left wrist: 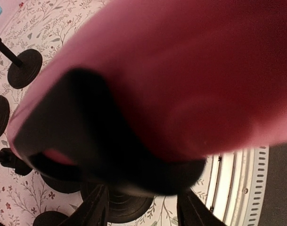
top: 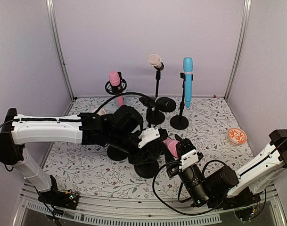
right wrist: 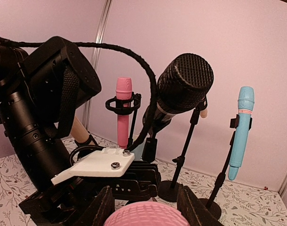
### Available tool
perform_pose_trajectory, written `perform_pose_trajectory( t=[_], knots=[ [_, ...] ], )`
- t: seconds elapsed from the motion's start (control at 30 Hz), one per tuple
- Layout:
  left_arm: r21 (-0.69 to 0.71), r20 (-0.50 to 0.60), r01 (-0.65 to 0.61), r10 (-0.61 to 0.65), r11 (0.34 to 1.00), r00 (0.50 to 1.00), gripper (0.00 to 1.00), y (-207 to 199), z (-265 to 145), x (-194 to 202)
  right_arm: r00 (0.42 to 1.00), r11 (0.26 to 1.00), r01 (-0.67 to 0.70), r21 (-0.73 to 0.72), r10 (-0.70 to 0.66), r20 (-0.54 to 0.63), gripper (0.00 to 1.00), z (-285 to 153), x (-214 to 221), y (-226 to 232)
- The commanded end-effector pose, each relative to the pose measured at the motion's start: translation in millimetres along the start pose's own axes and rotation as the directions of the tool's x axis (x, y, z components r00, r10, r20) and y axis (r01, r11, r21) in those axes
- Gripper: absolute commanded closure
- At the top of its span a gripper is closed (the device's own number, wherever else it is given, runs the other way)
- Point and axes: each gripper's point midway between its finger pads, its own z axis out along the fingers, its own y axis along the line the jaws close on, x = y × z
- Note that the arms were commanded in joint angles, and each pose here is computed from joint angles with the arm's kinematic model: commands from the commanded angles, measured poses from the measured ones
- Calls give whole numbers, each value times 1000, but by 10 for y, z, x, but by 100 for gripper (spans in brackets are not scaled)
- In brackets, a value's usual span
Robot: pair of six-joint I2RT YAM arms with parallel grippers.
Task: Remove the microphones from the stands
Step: Hold the microphone stand at the corner of the board.
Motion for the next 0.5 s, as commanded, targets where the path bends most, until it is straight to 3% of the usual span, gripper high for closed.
perform_pose_trajectory(
  t=[0.0,0.1,0.23,0.47],
  knots=[
    [55,25,-7,5,998,1000,49,-159,35,-72,960,961,-270,61,264,98,100,-30,-309,-301],
    [35,29,-7,6,999,1000,51,-120,39,-85,948,954,-299,-9,298,110,100,-35,-417,-228],
    [22,29,13,-14,1000,999,52,-67,24,-65,926,915,-365,-170,377,38,100,-37,-415,54],
    [70,38,43,-46,997,998,49,-115,28,-91,904,889,-417,-188,427,12,100,-28,-358,162]
  ],
)
